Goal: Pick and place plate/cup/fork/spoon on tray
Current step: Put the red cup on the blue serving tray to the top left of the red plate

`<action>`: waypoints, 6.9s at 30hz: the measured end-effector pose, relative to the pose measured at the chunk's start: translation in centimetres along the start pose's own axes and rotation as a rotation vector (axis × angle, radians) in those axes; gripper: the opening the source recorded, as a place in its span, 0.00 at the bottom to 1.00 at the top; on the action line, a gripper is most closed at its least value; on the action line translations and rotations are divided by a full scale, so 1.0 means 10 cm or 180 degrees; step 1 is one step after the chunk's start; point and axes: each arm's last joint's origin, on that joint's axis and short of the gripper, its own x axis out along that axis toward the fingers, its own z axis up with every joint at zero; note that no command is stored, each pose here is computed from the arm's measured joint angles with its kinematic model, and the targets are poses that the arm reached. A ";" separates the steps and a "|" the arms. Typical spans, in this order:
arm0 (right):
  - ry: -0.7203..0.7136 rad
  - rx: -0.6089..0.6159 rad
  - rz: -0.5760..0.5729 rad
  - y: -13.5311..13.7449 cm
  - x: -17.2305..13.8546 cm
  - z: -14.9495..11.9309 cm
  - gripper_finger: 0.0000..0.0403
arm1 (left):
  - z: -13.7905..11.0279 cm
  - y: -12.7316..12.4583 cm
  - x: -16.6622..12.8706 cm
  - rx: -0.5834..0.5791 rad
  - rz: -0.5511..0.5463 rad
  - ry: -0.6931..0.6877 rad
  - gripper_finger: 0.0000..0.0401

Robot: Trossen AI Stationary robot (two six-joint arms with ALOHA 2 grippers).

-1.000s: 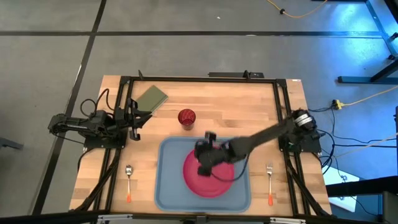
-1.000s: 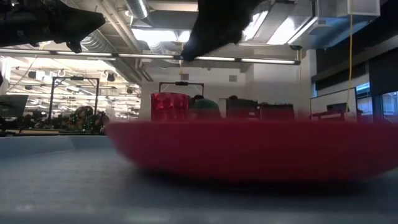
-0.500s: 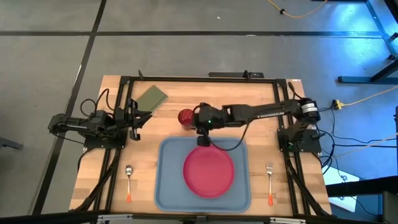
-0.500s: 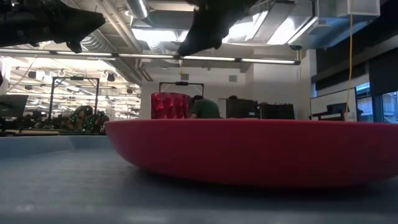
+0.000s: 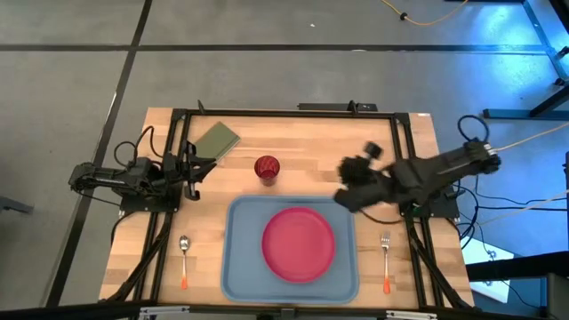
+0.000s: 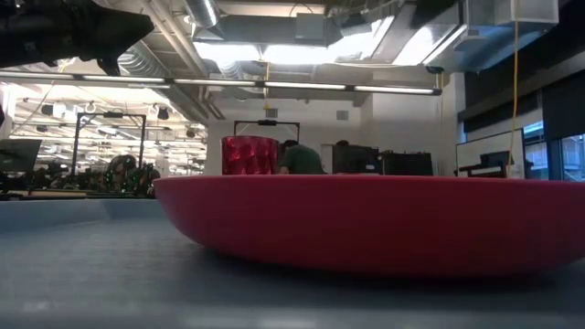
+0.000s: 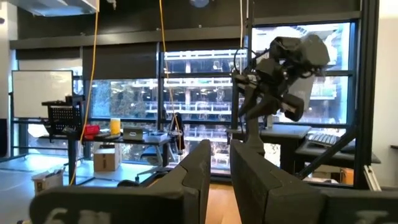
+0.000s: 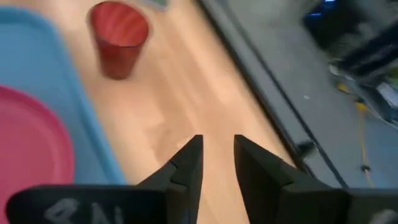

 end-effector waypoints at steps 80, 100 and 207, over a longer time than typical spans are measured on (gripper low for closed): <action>-0.0295 0.0858 0.0102 0.08 0.32 -1.02 0.23 | -0.54 -0.23 2.05 0.1169 -0.0371 0.4234 0.14; -0.0253 0.0856 0.0136 0.09 0.32 -1.02 0.23 | -0.55 -0.20 2.03 0.1409 -0.0140 0.4314 0.14; -0.0251 0.1009 0.0328 0.14 0.31 -0.99 0.23 | -0.42 -1.74 1.42 0.0162 -0.0115 0.4781 0.08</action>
